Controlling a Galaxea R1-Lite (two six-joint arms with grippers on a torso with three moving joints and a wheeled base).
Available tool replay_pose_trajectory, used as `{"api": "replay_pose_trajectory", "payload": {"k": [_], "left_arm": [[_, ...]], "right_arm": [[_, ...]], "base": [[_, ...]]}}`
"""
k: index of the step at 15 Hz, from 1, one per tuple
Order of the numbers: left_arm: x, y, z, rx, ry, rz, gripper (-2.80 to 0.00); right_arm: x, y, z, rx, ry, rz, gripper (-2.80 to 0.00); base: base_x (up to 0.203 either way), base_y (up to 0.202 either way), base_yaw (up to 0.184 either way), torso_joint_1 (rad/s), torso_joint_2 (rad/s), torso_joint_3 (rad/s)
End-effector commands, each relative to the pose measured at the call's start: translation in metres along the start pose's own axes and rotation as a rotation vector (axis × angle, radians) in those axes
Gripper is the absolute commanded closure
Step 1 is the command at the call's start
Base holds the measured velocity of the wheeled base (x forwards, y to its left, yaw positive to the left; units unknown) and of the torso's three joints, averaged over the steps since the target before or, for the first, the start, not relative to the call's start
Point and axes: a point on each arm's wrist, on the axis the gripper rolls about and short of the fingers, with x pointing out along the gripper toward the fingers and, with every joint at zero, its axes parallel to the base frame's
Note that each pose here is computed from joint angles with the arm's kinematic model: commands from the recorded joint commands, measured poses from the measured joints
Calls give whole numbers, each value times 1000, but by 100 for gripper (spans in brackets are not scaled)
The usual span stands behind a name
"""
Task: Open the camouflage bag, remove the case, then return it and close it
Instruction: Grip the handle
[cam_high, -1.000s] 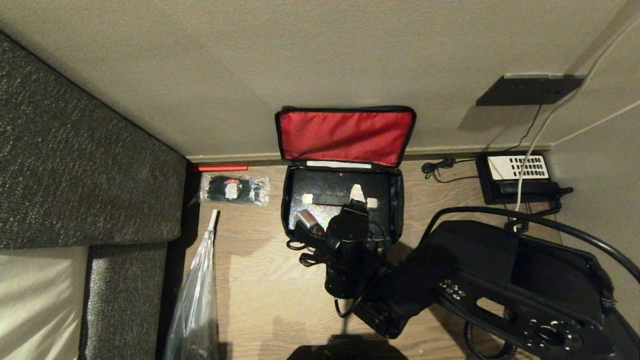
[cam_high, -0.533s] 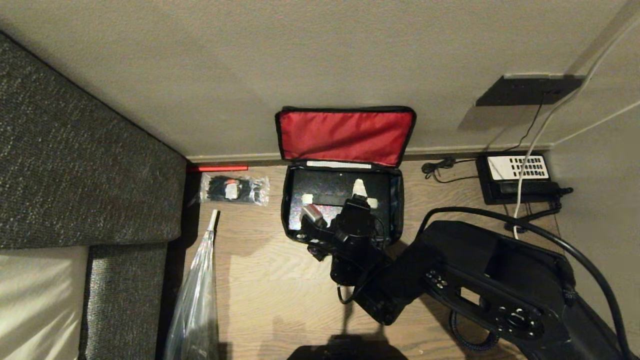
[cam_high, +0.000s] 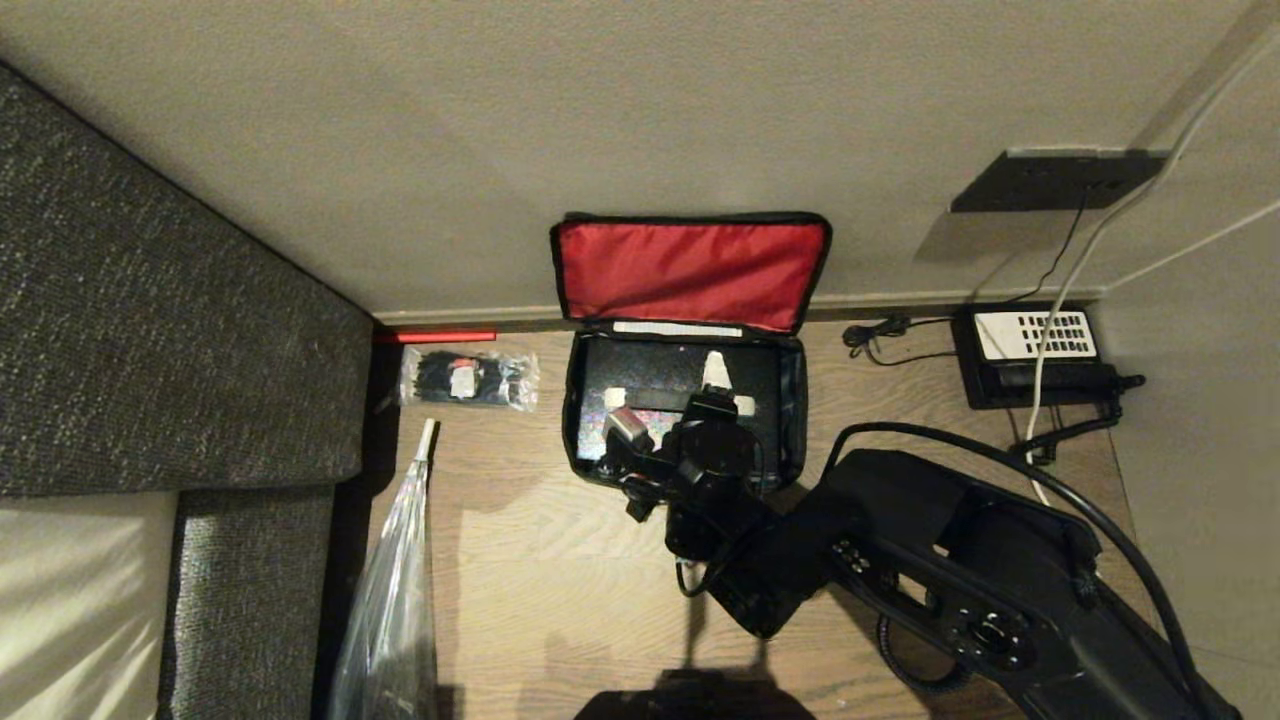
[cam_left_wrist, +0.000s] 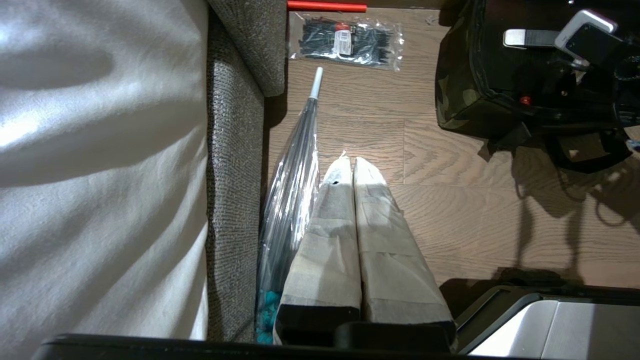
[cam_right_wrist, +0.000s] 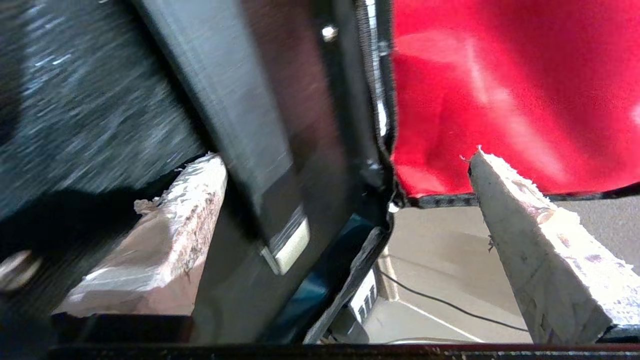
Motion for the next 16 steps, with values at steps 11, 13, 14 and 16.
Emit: {"api": "replay_pose_trajectory", "payload": {"k": [11, 13, 14, 16], "left_arm": [[0, 0, -1, 0, 1, 1, 0], [0, 0, -1, 0, 1, 1, 0], [0, 0, -1, 0, 1, 1, 0], [0, 0, -1, 0, 1, 1, 0]], "right_arm": [[34, 0, -9, 15, -7, -145, -280], [33, -1, -9, 39, -11, -145, -280], [33, 0, -9, 36, -11, -143, -280], [33, 2, -9, 24, -11, -133, -280]], "base": [[0, 0, 0, 0, 0, 0], [0, 0, 0, 0, 0, 0], [0, 0, 0, 0, 0, 0], [0, 0, 0, 0, 0, 0]]}}
